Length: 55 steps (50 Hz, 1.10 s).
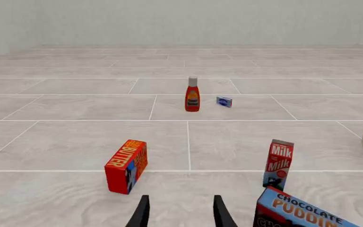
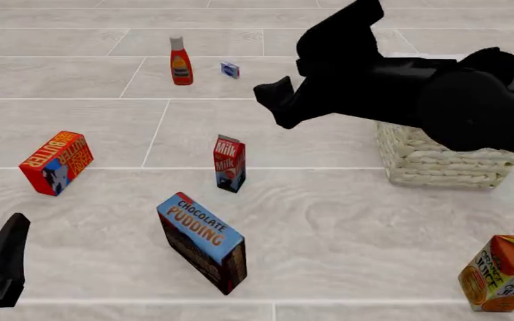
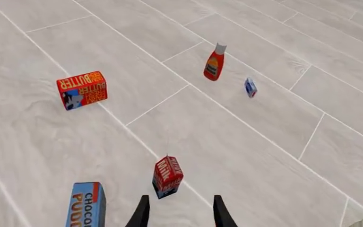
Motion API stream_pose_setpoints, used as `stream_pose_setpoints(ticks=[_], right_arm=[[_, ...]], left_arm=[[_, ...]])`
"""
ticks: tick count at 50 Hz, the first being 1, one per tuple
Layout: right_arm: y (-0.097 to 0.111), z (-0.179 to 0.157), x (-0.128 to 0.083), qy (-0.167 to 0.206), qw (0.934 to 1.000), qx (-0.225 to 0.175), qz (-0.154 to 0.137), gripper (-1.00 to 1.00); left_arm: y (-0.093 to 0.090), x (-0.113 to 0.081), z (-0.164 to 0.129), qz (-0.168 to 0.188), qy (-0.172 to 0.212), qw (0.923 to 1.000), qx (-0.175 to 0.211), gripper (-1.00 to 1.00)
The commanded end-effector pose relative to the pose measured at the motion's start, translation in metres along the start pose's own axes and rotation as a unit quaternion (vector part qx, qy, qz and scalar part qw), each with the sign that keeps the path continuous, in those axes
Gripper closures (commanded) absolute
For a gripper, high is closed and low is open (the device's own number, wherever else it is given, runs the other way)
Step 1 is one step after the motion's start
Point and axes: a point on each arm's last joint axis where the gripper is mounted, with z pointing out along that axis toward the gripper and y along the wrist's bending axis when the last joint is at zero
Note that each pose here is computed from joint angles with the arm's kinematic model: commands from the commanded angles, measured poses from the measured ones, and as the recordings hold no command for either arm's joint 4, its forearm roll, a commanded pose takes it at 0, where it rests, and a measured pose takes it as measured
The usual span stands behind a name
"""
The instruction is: Pick the milk and place it in the basket.
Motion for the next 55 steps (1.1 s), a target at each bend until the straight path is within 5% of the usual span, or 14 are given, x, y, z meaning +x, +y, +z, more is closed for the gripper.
stream_pose_setpoints(ticks=[1, 21, 27, 55], right_arm=[[0.0, 0.046, 0.0, 0.025, 0.9997, -0.004, 0.003, -1.0], [0.003, 0.093, 0.01, 0.039, 0.9991, -0.008, 0.011, -1.0], [0.007, 0.116, 0.033, 0.053, 0.9984, -0.009, 0.02, -1.0], [0.01, 0.153, 0.057, 0.078, 0.9961, -0.011, 0.038, -1.0]], left_arm=[[0.0, 0.0, 0.0, 0.0, 0.0, 1.0, 0.0, -1.0], [0.0, 0.0, 0.0, 0.0, 0.0, 1.0, 0.0, -1.0], [0.0, 0.0, 0.0, 0.0, 0.0, 1.0, 0.0, -1.0], [0.0, 0.0, 0.0, 0.0, 0.0, 1.0, 0.0, -1.0]])
